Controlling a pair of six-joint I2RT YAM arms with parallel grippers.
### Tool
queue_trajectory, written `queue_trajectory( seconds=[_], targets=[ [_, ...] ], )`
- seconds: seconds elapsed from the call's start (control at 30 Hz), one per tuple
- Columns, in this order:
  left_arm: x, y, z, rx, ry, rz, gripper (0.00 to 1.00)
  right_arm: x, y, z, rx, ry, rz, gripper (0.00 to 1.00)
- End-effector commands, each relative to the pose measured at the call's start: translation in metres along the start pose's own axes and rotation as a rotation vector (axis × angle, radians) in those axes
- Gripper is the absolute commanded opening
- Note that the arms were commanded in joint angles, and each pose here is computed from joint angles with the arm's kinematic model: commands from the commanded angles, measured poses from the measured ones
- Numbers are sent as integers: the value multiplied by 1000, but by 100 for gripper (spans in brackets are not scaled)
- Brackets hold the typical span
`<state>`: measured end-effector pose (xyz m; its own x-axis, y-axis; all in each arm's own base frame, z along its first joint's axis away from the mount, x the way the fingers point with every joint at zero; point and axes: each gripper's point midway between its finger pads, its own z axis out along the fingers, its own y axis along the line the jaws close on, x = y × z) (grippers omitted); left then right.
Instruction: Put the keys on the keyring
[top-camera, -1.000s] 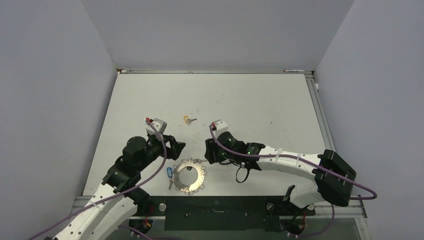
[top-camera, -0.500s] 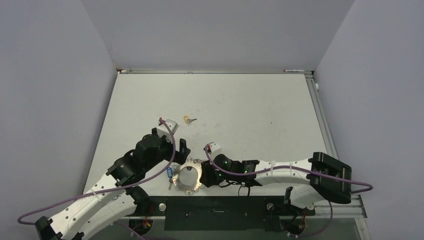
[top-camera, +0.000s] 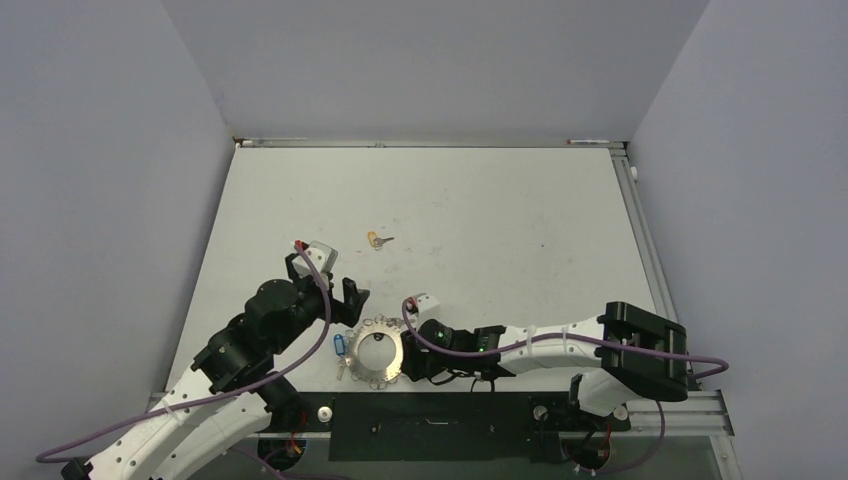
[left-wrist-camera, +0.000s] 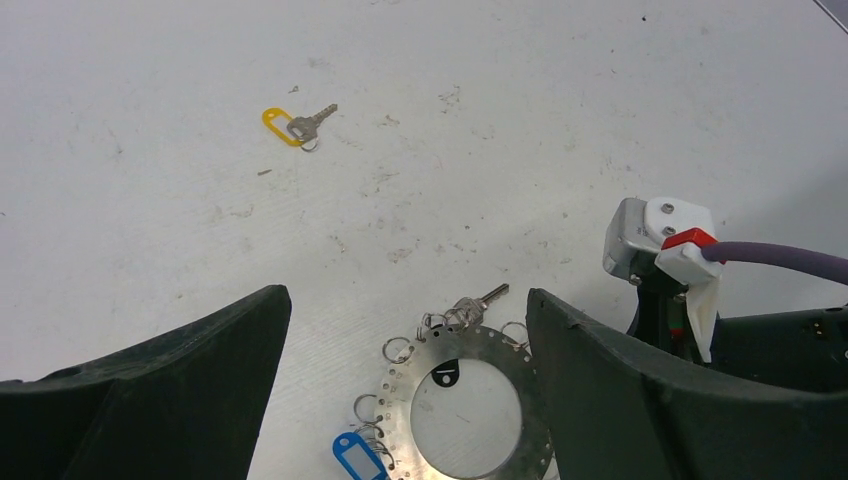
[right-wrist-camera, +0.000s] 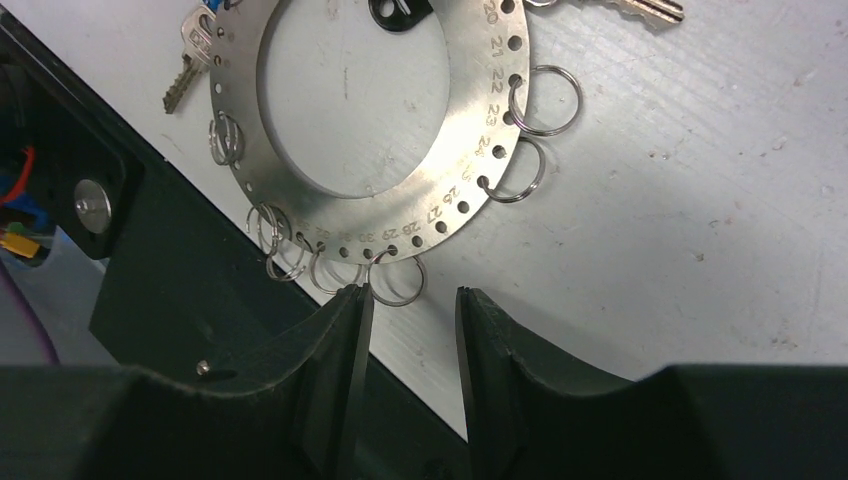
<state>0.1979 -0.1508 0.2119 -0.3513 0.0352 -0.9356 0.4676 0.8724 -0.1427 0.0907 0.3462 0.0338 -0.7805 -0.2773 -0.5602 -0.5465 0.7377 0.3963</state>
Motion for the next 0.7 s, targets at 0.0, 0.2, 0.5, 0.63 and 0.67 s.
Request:
queue_trajectory(
  seconds=[0.0, 0.2, 0.5, 0.63, 0.67],
  targets=[
    [-10, 1, 2, -8, -40, 19, 85, -13, 13, -4, -40, -60, 149, 37],
    [5, -18, 8, 116, -39, 86, 87, -39, -26, -28, 66, -187, 288, 40],
    [35, -73, 5, 340, 53, 370, 93, -118, -148, -96, 329, -401, 404, 64],
    [54, -89, 3, 397, 149, 557, 92, -144, -185, -122, 382, -442, 422, 76],
    [61, -94, 3, 421, 173, 605, 91, -150, -194, -127, 389, -447, 416, 77]
  ],
)
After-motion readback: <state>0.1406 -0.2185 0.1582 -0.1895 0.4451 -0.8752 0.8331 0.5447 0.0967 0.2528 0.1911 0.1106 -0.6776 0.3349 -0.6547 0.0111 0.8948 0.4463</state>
